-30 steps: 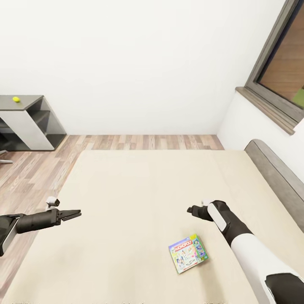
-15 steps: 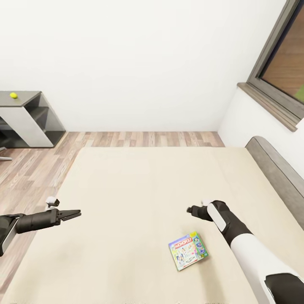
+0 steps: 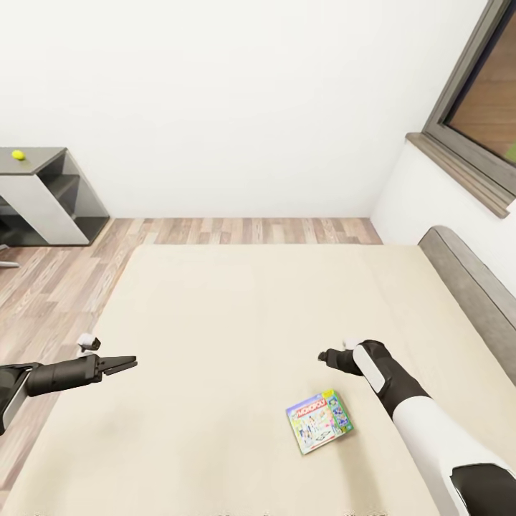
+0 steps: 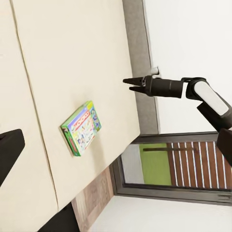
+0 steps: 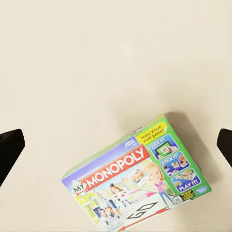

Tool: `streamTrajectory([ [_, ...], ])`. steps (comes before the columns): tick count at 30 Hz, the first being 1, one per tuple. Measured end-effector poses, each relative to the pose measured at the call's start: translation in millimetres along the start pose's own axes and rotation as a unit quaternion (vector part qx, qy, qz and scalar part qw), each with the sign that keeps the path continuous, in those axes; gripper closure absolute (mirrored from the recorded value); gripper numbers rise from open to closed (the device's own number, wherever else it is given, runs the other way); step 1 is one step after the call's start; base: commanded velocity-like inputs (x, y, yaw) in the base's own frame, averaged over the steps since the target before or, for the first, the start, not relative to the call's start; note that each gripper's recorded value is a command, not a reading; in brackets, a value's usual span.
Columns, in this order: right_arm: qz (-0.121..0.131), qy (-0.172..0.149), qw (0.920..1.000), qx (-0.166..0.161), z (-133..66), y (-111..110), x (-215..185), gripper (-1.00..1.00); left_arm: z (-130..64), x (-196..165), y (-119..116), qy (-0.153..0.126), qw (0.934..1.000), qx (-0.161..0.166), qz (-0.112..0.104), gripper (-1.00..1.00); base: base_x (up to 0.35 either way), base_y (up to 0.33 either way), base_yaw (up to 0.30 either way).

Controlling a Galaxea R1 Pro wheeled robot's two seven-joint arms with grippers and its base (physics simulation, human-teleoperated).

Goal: Put all the toys in the child's room - the three board games (two on the bed and one on the table), the two jigsaw puzzles on the table, and the tennis ball on the table - inside the toy box on the table in the child's room.

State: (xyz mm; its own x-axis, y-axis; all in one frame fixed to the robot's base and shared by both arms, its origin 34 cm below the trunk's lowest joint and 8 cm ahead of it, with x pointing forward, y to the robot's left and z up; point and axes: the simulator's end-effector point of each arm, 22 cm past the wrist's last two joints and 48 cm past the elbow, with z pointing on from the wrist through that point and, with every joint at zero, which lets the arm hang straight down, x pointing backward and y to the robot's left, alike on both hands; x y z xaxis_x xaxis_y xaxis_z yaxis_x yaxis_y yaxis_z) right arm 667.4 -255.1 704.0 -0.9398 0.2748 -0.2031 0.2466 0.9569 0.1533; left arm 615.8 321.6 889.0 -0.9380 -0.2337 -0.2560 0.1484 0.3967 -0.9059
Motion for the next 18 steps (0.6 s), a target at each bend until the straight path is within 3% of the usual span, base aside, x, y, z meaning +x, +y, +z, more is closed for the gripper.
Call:
streamTrajectory([
  [18, 0.001, 0.011, 0.9999, 0.004, 11.7, -5, 6, -1.00, 3.5, 7, 13, 0.006, 0.9999, -0.004, -0.013, -1.00, 0.000, 0.000, 0.000],
])
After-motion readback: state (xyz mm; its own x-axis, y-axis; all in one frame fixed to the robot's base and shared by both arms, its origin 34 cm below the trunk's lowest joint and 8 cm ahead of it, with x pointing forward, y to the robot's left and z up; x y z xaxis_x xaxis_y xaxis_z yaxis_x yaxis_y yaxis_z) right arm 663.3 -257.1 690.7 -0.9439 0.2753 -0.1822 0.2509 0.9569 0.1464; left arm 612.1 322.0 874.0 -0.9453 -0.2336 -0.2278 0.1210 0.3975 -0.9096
